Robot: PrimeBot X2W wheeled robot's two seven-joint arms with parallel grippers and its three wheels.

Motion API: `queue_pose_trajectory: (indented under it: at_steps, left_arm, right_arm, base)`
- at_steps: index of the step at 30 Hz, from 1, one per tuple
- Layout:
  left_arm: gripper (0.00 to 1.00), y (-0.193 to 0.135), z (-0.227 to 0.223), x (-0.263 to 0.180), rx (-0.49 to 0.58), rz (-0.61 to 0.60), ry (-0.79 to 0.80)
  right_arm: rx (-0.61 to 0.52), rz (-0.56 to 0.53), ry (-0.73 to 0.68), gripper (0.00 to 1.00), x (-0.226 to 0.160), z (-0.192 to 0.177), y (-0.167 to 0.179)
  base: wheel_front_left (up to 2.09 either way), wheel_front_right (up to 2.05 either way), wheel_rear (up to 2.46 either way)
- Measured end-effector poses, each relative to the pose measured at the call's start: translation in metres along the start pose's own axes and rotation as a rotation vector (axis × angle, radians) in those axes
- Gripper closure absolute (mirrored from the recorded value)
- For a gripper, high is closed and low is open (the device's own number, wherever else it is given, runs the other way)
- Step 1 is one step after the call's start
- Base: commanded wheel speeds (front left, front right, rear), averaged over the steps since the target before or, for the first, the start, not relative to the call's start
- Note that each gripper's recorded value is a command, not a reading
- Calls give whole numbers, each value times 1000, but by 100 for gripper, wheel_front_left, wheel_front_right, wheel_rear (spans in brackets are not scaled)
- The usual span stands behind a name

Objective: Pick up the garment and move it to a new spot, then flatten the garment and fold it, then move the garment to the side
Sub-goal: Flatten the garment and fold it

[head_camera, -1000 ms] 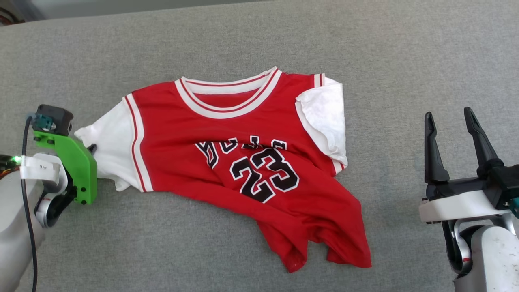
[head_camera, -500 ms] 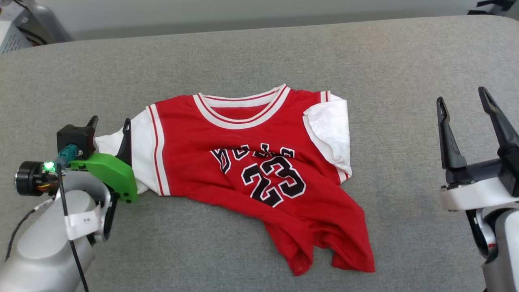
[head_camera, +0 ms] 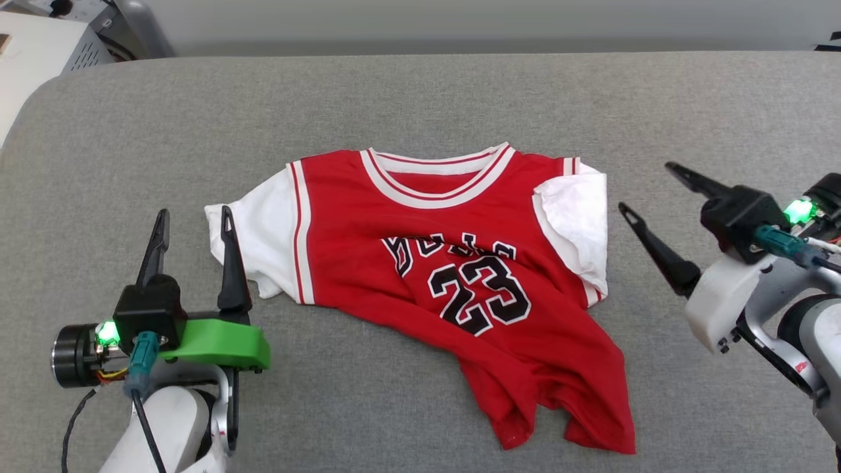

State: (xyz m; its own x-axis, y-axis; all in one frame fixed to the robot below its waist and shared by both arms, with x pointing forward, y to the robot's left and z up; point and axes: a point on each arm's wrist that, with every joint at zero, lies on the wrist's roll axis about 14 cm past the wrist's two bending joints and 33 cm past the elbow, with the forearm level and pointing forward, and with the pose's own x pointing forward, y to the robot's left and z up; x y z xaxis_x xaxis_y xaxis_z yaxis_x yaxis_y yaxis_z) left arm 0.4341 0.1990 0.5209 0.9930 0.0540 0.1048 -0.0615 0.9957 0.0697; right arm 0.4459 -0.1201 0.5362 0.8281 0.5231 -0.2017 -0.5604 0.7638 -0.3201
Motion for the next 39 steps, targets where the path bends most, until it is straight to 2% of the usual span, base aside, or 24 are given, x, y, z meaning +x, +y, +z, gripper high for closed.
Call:
queue_pose_trajectory:
  at_steps: [5, 9, 18, 23, 24, 25, 26, 29, 30, 35, 39]
  left_arm:
    - [0, 4, -5, -7, -1, 28, 1]
    - [0, 4, -10, -6, -2, 33, 7]
    - [0, 9, -30, -2, 10, 54, 45]
    - [0, 9, -43, 0, 15, 62, 75]
    - [0, 10, -44, 0, 16, 64, 78]
    - [0, 11, -45, 0, 19, 64, 80]
    - [0, 11, -45, 0, 20, 66, 79]
    - [0, 11, -42, 0, 17, 66, 71]
    - [0, 10, -37, 1, 16, 61, 56]
    - [0, 2, -29, -3, -2, 42, 37]
    - [0, -5, -23, -6, -16, 24, 26]
  right_arm:
    - [3, 191, 260, 0, 4, -42, 33]
    - [-11, 283, 397, 0, 9, -68, 45]
    - [1, 416, 584, 0, 30, -132, 76]
    - [8, 431, 588, 0, 45, -152, 80]
    - [10, 432, 573, 52, 48, -151, 80]
    - [19, 429, 550, 70, 51, -150, 81]
    - [27, 429, 529, 100, 52, -148, 82]
    - [49, 410, 449, 100, 58, -137, 83]
    - [98, 357, 348, 100, 61, -118, 75]
    - [208, 210, 178, 100, 56, -85, 44]
    - [378, 79, 40, 100, 44, -62, 24]
  base:
    - [0, 0, 0]
    - [0, 0, 0]
    - [0, 0, 0]
    - [0, 0, 0]
    - [0, 0, 0]
    - [0, 0, 0]
    - [0, 0, 0]
    - [0, 0, 0]
    - [0, 0, 0]
    - [0, 0, 0]
    - [0, 0, 0]
